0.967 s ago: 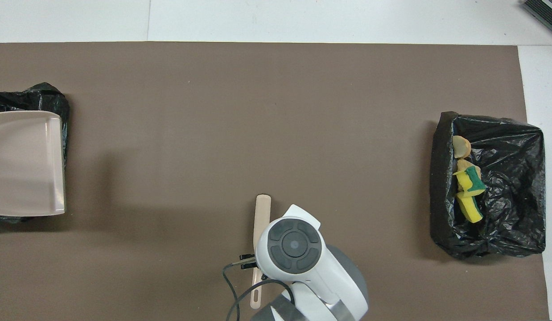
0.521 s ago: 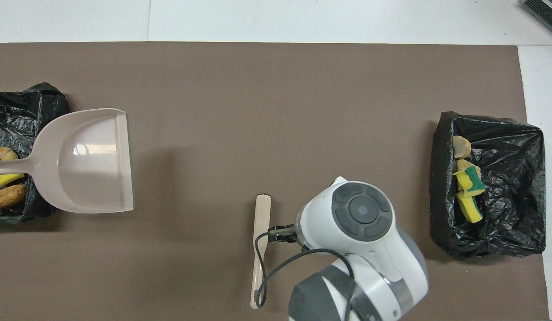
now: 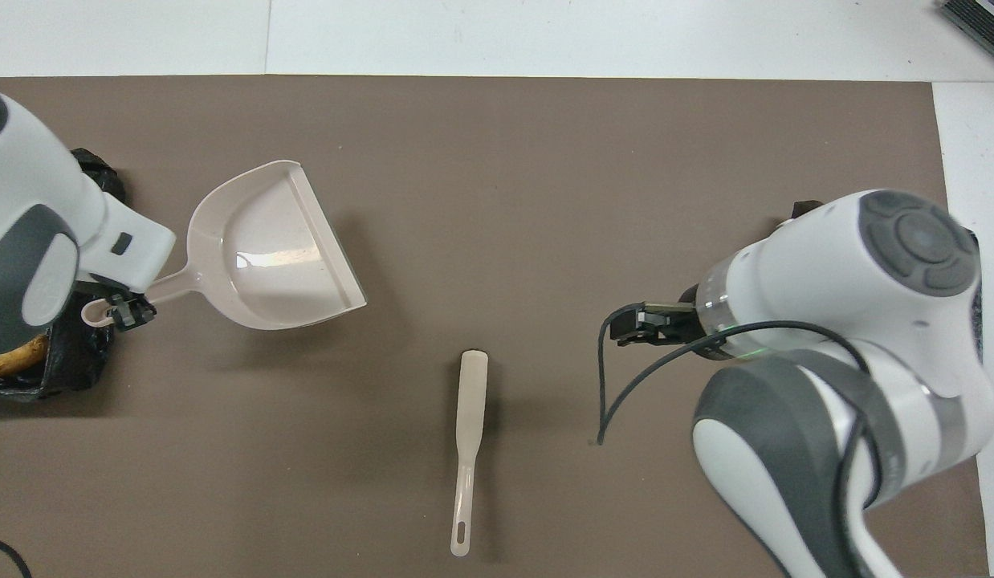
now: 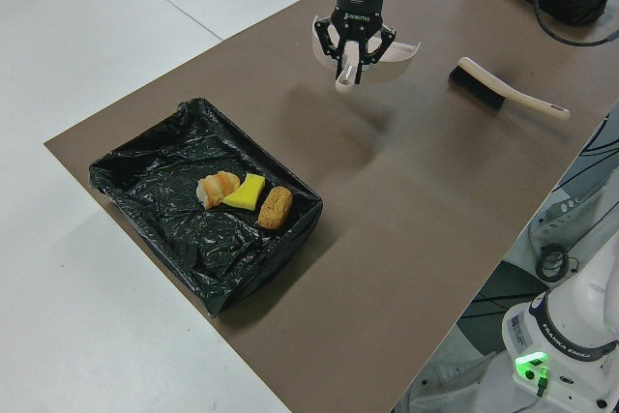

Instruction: Sweep and dump trash in bin

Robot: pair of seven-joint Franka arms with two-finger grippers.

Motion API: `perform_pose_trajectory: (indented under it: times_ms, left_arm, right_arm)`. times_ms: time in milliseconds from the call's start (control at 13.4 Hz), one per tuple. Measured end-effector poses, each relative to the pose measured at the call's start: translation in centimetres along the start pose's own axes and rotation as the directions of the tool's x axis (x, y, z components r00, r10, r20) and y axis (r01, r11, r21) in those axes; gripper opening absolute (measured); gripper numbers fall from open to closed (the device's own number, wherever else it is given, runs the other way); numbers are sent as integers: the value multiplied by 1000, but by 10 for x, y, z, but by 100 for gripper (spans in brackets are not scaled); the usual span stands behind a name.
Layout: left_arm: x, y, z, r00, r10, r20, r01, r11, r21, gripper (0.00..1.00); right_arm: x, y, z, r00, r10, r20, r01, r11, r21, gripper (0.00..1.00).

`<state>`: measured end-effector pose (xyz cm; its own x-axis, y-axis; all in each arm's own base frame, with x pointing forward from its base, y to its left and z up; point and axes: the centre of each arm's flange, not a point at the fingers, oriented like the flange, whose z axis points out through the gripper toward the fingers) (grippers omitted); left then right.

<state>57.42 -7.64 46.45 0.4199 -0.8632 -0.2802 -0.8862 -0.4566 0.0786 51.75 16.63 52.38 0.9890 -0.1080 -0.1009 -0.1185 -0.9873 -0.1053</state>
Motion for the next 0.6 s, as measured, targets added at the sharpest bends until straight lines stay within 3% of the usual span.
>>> perform_pose_trajectory:
  times_ms: [298,446,595]
  left_arm:
    - [66,34,11,965,-262,-21,261,965,-40,32]
    - [89,51,4,922,-384,-42,382,922,-61,32]
    - [119,73,-10,862,-503,-65,495,862,-105,32]
  right_arm:
    - [19,34,-61,990,1,-139,-16,993,-113,100]
    - [25,48,-83,982,11,-190,-40,989,-146,100]
    - [29,62,-90,979,37,-202,-67,987,-146,100]
